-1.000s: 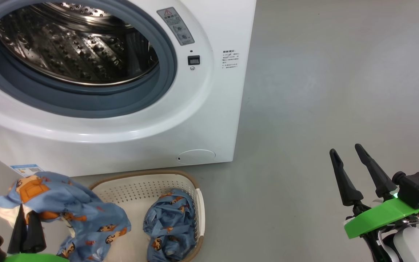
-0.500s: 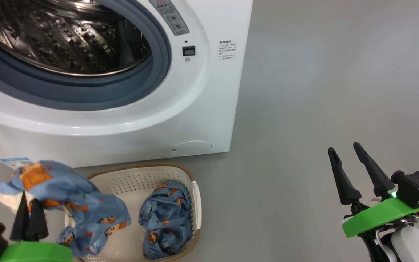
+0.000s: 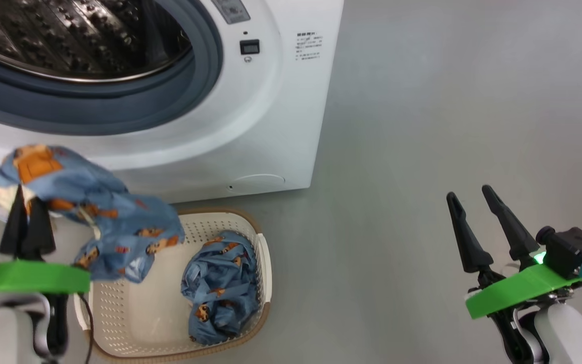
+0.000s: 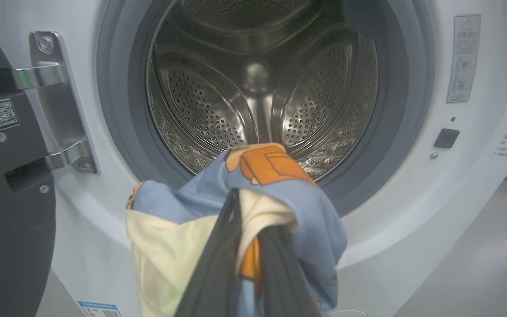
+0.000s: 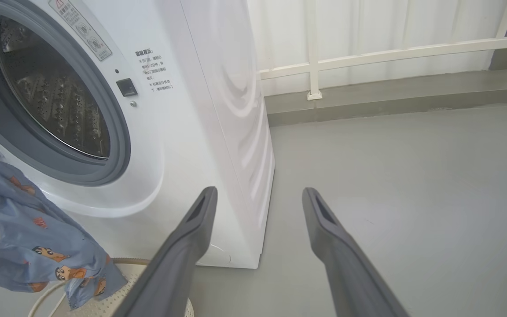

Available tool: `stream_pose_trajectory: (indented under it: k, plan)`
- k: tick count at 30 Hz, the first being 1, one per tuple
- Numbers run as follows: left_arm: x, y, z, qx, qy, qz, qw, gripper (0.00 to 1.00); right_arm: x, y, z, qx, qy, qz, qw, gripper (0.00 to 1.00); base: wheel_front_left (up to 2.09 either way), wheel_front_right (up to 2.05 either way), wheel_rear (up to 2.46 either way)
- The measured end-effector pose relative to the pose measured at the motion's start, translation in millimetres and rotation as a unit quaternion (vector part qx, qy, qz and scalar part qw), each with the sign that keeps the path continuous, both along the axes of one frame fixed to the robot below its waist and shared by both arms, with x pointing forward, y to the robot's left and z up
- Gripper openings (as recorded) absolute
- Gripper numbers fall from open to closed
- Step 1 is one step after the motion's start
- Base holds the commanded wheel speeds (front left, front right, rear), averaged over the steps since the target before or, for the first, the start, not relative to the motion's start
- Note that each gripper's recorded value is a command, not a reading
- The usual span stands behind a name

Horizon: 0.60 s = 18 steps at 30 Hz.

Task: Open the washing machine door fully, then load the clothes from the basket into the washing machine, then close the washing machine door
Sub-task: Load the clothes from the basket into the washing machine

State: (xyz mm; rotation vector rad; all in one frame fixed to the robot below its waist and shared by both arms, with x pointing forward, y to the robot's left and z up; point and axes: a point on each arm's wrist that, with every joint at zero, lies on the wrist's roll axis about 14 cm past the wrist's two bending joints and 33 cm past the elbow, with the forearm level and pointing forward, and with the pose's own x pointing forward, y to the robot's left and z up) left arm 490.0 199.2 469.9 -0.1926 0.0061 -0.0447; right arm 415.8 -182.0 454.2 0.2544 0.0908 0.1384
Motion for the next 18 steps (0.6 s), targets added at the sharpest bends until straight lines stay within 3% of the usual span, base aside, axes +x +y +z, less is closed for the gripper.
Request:
stream_pose_trajectory:
  k: [18]
  plan:
    - [99, -30, 8, 0.012, -0.011, -0.041, 0.999, 0.0, 19, -1, -20, 0.005, 0.02, -0.012, 1.0, 1.0, 0.0, 0.0, 0.0]
